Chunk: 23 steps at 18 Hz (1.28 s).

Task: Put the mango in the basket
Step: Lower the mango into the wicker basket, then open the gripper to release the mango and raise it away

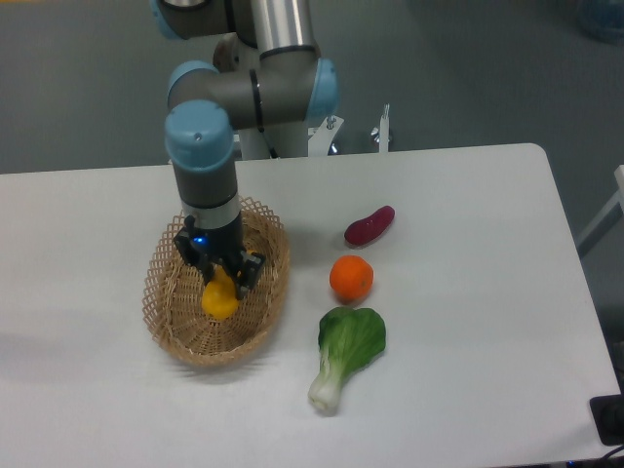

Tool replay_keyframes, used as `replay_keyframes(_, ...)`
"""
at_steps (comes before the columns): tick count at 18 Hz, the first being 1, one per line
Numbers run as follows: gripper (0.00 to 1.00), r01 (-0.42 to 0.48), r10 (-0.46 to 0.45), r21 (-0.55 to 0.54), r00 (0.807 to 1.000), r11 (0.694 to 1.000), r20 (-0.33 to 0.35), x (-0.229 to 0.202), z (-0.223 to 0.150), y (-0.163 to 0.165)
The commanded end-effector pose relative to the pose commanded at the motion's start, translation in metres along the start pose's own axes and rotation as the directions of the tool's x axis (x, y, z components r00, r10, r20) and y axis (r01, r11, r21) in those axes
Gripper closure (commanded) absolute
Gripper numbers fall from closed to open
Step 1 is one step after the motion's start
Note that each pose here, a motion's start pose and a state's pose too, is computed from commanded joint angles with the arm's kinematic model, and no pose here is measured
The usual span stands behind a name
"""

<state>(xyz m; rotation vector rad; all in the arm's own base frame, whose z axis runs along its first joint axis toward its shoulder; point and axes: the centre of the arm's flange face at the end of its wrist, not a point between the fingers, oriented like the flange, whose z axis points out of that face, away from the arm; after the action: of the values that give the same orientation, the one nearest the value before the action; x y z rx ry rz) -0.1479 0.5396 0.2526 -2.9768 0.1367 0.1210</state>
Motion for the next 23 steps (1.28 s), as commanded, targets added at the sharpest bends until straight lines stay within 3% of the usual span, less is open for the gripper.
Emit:
replay_keyframes(7,0.49,-0.021,0.021,-0.009,1.000,1.000,-0.012,0.011,0.009,-0.003)
replay_keyframes(8,0.38,-0.024,0.024,-0.007,1.000,1.000,-0.010,0.012,0.009,-0.004)
replay_keyframes(10,0.04,-0.024,0.024,-0.003,1.000,1.000,-0.007,0.011,0.007,-0.005)
replay_keyframes(11,0.00,-0.024,0.024,-0.004,1.000,1.000,-0.003,0.011,0.006,-0.004)
replay_keyframes(19,0.00,-0.004,0.003,0.036,0.999,0.999,0.033,-0.010,-0.016,-0.017)
replay_keyframes(23,0.00,0.128,-0.135,0.094,0.987,0.987,0.083,-0.065,-0.050,-0.011)
